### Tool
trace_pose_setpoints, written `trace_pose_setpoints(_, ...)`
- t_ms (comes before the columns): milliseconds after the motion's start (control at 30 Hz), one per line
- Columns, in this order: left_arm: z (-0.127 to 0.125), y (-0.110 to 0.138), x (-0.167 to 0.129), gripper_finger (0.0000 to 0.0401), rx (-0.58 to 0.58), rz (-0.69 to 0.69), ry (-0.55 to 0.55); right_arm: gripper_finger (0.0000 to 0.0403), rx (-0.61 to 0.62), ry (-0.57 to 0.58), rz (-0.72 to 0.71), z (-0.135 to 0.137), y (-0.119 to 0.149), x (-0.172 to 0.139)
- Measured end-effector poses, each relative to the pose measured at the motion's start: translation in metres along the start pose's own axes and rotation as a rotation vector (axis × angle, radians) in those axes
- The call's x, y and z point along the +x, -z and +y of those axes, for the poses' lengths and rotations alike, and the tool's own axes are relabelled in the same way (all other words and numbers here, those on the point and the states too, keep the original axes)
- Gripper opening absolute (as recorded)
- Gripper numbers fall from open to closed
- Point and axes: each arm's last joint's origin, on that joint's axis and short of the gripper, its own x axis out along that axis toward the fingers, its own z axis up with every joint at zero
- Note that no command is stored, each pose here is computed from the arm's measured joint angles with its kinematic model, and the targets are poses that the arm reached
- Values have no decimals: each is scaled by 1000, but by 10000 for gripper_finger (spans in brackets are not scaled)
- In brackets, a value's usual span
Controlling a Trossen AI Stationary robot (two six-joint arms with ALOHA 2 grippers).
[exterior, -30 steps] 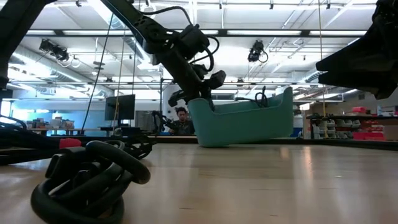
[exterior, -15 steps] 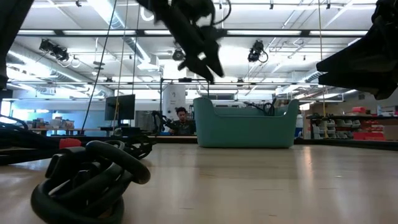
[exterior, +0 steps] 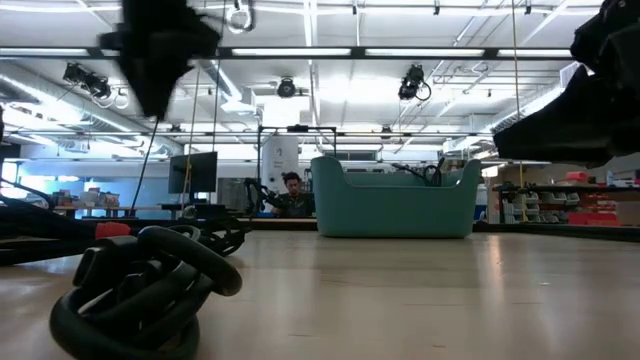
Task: Pick and place USB-C Cables
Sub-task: Put the black charger cable into the blue bin
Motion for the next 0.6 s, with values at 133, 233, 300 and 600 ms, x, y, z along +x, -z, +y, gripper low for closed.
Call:
trace_pose_setpoints(133, 4, 34, 16, 177, 14, 284, 55, 198, -43, -15, 17, 0, 1, 0)
trace_pose_setpoints(233, 1, 58, 23, 193, 189, 454, 106, 198, -60, -15, 18, 0, 1, 0)
trace_pose_setpoints(300, -2, 74, 26, 203, 383, 513, 157, 198, -71, -13, 20, -1, 2, 0)
trace_pose_setpoints(600, -21, 140, 13, 232, 1101, 364, 370, 198, -91, -25, 20, 0, 3, -3)
